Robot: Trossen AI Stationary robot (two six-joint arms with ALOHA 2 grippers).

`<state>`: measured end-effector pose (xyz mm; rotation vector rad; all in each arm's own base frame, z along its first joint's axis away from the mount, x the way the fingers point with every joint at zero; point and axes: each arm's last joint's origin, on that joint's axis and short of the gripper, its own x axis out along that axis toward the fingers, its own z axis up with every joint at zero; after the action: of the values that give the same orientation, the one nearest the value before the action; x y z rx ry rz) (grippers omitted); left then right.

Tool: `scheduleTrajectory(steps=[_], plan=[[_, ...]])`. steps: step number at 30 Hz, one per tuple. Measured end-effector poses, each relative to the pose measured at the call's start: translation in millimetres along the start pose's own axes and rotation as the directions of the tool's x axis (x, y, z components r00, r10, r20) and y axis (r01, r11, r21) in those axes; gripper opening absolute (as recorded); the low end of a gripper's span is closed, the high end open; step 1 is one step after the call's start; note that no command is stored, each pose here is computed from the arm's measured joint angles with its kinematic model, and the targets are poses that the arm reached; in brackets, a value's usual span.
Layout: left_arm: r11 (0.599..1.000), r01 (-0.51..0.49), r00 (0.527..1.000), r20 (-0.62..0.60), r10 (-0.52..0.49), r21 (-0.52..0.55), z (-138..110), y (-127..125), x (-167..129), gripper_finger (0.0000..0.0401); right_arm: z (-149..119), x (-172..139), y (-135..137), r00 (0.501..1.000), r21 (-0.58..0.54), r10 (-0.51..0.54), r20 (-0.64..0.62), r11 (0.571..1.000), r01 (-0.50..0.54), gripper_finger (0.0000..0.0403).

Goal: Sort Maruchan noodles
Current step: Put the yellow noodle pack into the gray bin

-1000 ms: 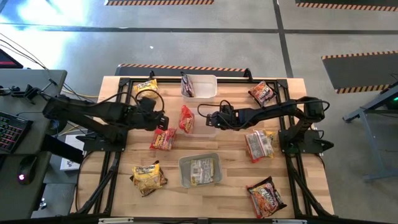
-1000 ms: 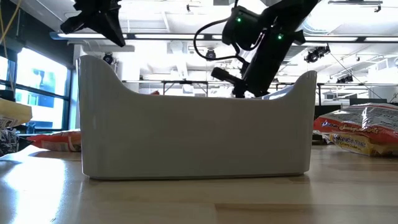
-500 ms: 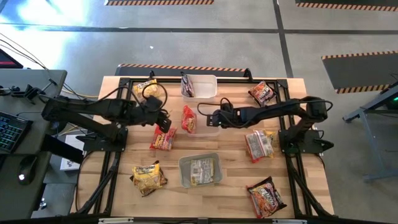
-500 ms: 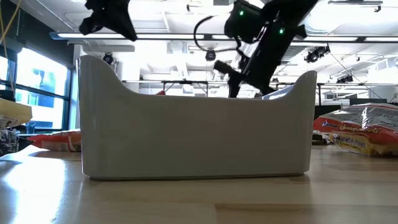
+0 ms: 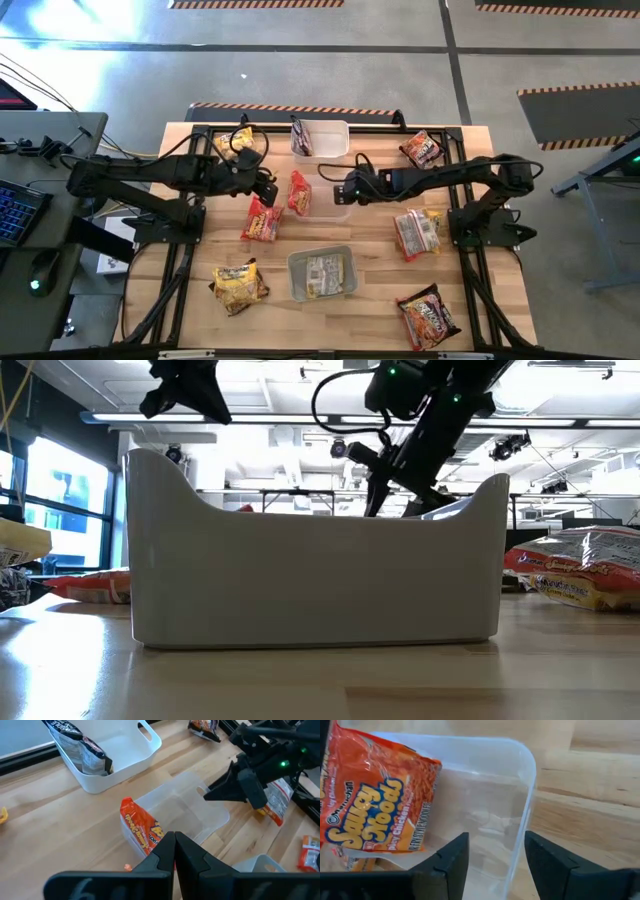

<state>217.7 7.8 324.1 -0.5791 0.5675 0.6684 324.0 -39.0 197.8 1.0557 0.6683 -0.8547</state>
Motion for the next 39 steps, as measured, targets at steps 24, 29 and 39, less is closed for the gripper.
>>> scheduleTrajectory(steps=[24,29,39], plan=[[0.952,0.303,0.953,-0.015,-0.303,0.050,8.4,-29.0,12.0,0.0000,20.6,-100.8,-28.6,0.949,-0.588,0.314,0.011,0.770,-0.247,0.0010],[0.875,0.467,0.882,-0.135,-0.451,0.127,-5.6,-55.3,31.5,0.0000,8.3,-97.3,-44.3,0.832,-0.591,0.551,-0.058,0.653,-0.474,0.0025],[0.838,0.518,0.841,-0.275,-0.465,0.169,-42.0,-115.5,67.2,0.0021,0.3,-108.1,-68.6,0.823,-0.628,0.561,-0.091,0.608,-0.485,0.0003]])
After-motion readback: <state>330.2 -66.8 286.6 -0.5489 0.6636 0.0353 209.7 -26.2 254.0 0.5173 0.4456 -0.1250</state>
